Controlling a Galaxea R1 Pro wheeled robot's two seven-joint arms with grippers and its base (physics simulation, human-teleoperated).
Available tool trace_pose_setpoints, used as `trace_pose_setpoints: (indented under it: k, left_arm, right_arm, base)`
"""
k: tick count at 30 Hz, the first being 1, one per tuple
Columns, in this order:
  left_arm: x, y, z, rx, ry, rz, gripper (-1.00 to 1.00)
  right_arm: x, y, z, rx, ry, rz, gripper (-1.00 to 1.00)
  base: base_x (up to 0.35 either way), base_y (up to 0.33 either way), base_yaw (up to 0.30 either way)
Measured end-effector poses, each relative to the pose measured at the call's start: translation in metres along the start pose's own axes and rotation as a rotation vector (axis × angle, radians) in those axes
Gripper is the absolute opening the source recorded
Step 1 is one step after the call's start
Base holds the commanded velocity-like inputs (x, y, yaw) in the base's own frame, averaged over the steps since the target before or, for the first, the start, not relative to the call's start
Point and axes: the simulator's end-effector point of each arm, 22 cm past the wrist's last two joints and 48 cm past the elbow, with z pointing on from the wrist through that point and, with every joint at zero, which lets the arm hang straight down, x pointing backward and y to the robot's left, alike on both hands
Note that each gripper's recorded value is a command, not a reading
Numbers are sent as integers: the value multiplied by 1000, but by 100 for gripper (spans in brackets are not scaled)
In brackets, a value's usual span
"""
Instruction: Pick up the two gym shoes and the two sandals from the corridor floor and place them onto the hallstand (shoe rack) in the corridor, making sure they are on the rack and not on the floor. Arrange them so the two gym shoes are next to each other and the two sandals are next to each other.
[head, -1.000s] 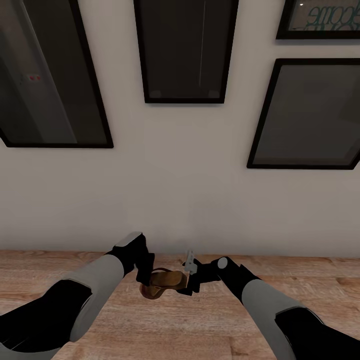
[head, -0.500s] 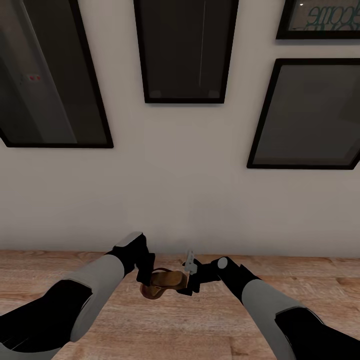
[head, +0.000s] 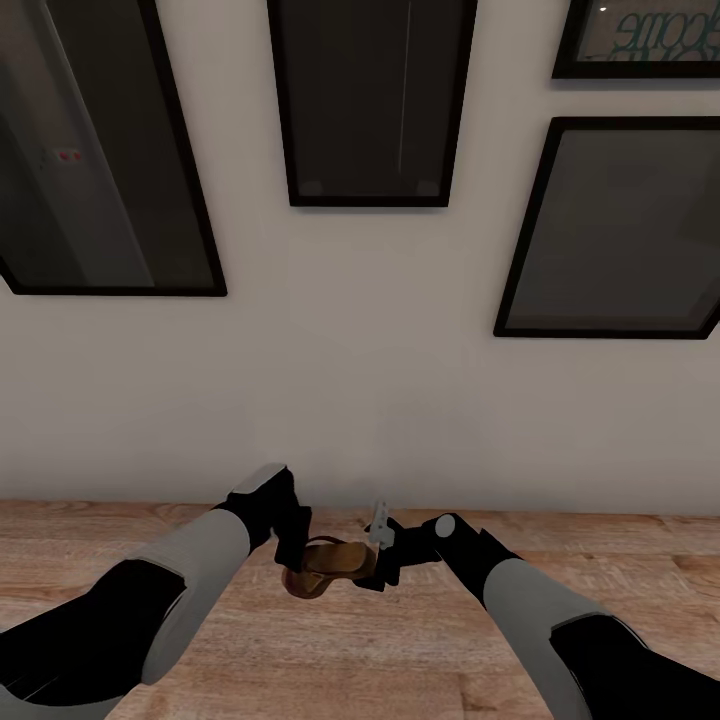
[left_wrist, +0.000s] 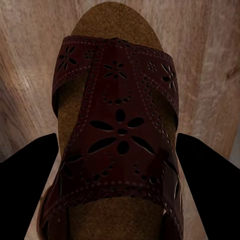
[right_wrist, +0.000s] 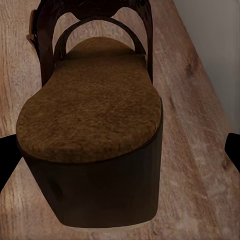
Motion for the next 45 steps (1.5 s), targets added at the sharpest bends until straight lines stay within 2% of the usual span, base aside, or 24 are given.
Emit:
trace_pose_setpoints:
  k: [1,2,45]
  left_arm:
    - [0,0,0,0,0,0,-100]
    - [0,0,0,0,0,0,-100]
    - [1,4,1,-15,0,0,-100]
  right_arm:
    - [0,0,0,0,0,0,100]
    - [0,0,0,0,0,0,-100]
    - [2,-3,0,13,8,3,-100]
  base:
    - [0,0,0]
    - [0,0,0]
    - [0,0,0]
